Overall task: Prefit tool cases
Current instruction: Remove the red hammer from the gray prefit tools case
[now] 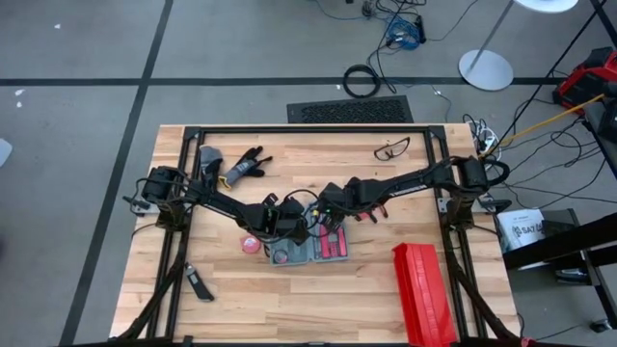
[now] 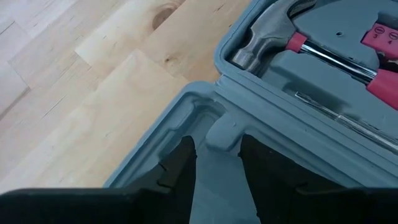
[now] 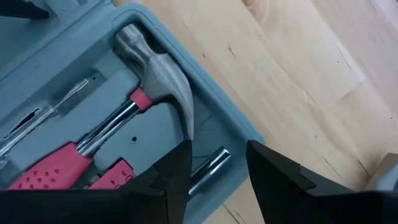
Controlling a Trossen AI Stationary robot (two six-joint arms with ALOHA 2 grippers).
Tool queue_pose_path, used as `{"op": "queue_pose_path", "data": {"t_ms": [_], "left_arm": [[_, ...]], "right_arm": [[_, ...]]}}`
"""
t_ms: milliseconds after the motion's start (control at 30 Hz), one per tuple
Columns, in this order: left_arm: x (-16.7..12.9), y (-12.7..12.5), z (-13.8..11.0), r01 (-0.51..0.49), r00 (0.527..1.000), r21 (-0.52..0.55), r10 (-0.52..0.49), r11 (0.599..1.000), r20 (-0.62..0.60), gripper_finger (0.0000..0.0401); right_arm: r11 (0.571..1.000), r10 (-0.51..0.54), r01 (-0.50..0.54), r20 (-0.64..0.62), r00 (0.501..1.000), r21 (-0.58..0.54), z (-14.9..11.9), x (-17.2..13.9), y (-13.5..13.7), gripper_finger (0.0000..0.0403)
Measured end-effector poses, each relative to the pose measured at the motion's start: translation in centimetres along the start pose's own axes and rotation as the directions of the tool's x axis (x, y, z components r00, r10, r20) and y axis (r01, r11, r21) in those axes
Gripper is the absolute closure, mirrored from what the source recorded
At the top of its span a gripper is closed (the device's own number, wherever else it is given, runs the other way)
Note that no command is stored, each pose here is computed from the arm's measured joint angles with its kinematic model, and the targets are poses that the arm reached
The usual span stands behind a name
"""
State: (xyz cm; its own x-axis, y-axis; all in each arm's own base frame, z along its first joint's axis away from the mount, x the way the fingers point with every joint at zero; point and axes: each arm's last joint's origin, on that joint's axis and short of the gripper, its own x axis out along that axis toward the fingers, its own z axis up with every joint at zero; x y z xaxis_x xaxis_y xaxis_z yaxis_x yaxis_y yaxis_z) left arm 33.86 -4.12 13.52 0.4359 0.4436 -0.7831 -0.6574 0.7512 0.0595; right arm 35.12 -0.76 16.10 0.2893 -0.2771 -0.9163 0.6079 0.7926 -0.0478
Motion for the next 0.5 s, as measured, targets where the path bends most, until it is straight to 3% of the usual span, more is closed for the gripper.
{"op": "queue_pose_path", "data": {"t_ms": [333,500], "left_arm": [[0.0,0.0,0.0,0.001,1.000,0.000,-0.001,1.000,-0.001,0.0264],[0.0,0.0,0.0,-0.002,1.000,0.001,0.002,1.000,-0.002,0.0264]], "right_arm": [[1.000,-0.015,0.014,-0.034,0.999,-0.012,-0.3,2.0,0.5,0.0260],[0.999,-0.013,0.011,-0.052,0.999,-0.042,-0.4,2.1,0.3,0.0326]]}}
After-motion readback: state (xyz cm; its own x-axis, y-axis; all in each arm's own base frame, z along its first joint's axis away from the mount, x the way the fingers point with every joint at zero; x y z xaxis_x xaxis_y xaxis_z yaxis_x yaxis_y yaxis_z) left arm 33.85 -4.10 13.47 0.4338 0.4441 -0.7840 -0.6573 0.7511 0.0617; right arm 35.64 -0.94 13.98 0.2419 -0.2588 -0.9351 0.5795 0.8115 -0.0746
